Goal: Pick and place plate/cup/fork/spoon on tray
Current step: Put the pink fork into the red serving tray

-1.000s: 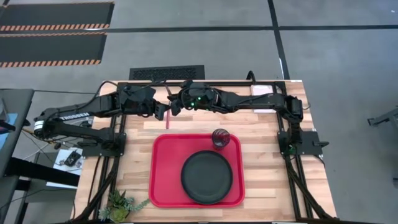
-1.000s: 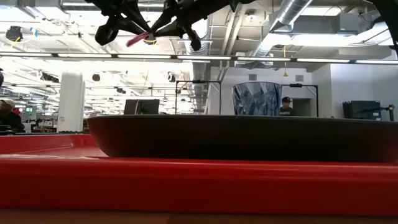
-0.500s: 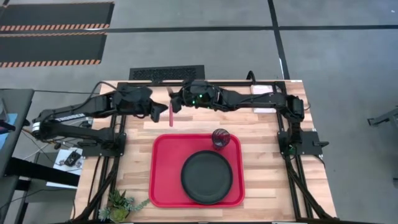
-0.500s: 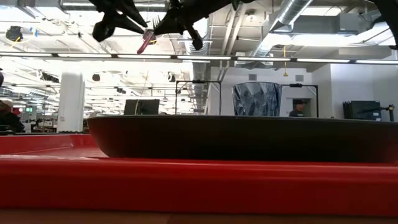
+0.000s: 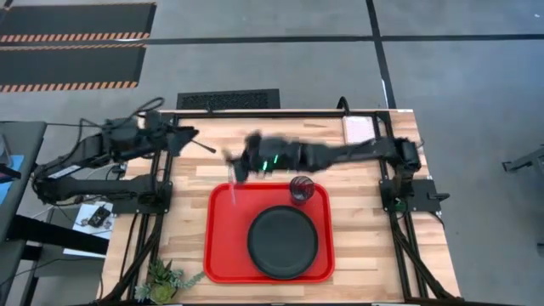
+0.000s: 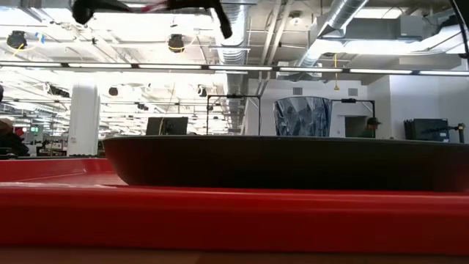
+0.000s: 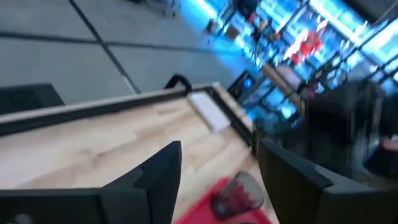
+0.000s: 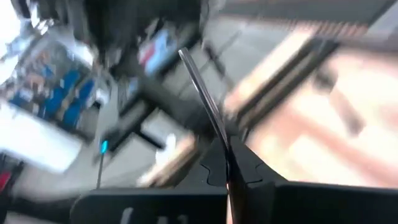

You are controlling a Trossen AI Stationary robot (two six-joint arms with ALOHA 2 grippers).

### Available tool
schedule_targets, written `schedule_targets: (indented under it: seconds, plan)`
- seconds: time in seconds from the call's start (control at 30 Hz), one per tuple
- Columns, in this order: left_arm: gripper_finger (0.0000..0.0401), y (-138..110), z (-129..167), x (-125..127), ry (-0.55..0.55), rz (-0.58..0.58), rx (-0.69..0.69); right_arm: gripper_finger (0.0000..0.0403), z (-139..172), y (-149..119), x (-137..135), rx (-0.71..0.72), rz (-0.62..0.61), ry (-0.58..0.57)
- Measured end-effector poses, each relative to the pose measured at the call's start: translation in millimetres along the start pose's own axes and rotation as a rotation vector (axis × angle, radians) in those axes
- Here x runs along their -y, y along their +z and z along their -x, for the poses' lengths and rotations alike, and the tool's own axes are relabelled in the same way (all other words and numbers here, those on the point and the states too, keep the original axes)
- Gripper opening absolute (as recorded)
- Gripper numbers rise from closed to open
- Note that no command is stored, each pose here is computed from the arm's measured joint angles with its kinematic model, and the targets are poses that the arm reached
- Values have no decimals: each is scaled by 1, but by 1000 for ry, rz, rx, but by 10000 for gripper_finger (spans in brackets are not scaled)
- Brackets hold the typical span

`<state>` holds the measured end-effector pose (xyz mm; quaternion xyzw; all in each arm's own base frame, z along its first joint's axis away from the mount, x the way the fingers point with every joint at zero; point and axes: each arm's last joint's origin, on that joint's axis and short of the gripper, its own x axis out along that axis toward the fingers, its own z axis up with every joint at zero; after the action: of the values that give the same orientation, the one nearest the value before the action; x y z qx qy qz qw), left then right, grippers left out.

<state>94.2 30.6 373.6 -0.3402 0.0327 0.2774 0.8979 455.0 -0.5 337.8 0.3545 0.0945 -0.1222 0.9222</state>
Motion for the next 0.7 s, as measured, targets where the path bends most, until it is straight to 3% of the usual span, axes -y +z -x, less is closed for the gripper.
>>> schedule_targets:
  seconds: [0.13, 0.37, 0.57, 0.7]
  plan:
    - [198, 3, 18, -6, 11, 46, 73, 3, -20, -61, -17, -90, -29, 26]
    - [199, -1, 25, -13, 52, 46, 52, 3, -60, -141, -26, -75, -142, 202]
    - [199, -4, 25, -16, 82, 82, 21, 3, -67, -185, -29, -48, -240, 183]
    - [199, -5, 25, -16, 72, 80, 10, 3, -62, -206, -32, -22, -284, 98]
